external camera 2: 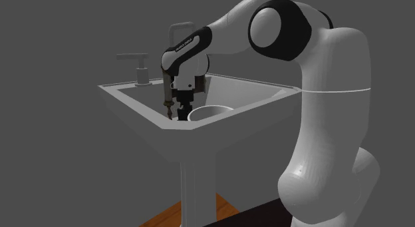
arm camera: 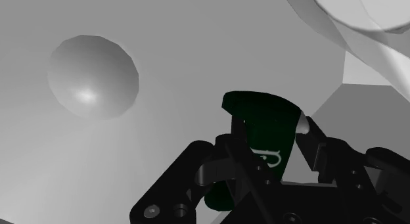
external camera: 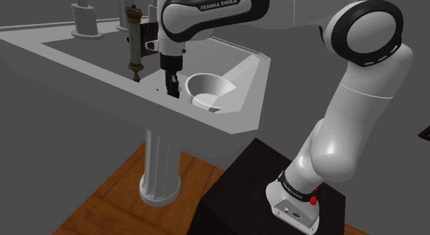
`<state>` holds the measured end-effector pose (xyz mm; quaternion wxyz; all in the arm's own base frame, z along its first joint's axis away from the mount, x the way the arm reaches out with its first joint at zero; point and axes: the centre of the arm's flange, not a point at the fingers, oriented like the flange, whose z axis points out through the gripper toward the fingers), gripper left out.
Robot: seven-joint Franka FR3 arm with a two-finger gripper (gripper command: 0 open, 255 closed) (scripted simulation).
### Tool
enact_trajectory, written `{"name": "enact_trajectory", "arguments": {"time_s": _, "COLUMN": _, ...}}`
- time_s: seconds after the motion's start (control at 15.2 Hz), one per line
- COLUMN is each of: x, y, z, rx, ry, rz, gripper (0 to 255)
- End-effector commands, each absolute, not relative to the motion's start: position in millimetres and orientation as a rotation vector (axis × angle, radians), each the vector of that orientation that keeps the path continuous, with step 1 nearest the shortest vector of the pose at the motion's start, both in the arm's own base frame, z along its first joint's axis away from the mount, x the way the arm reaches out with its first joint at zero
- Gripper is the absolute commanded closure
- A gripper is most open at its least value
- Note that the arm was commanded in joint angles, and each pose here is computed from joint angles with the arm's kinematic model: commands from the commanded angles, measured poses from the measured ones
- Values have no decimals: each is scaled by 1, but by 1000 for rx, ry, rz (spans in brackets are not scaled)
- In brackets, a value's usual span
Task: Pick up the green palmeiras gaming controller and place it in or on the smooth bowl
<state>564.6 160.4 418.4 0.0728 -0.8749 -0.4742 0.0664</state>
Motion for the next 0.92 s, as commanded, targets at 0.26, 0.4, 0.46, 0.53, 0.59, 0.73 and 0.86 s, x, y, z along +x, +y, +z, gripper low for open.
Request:
{"name": "enact_trajectory", "arguments": {"time_s": 0.26, "x": 565, "y": 160, "z": 440, "rx": -2628, "ry": -1424, "rz": 199, "gripper": 255}}
{"name": "enact_trajectory", "arguments": {"time_s": 0.4, "x": 565, "y": 160, "z": 450, "rx": -2628, "ry": -1424, "rz": 199, "gripper": 255}}
{"name": "enact_trajectory", "arguments": {"time_s": 0.46, "x": 565, "y": 160, "z": 455, "rx": -2628, "ry": -1424, "rz": 199, "gripper": 255}}
{"name": "enact_trajectory", "arguments": {"time_s": 0.53, "x": 565, "y": 160, "z": 461, "rx": -2628, "ry": -1424, "rz": 199, "gripper": 255}}
{"name": "enact_trajectory", "arguments": {"time_s": 0.59, "x": 565, "y": 160, "z": 466, "rx": -2628, "ry": -1424, "rz": 199, "gripper": 255}}
{"name": "enact_trajectory", "arguments": {"time_s": 0.73, "x": 565, "y": 160, "z": 477, "rx": -2628, "ry": -1424, "rz": 199, "gripper": 255}}
{"name": "enact_trajectory", "arguments": {"time_s": 0.86, "x": 565, "y": 160, "z": 487, "rx": -2628, "ry": -1424, "rz": 199, "gripper": 255}}
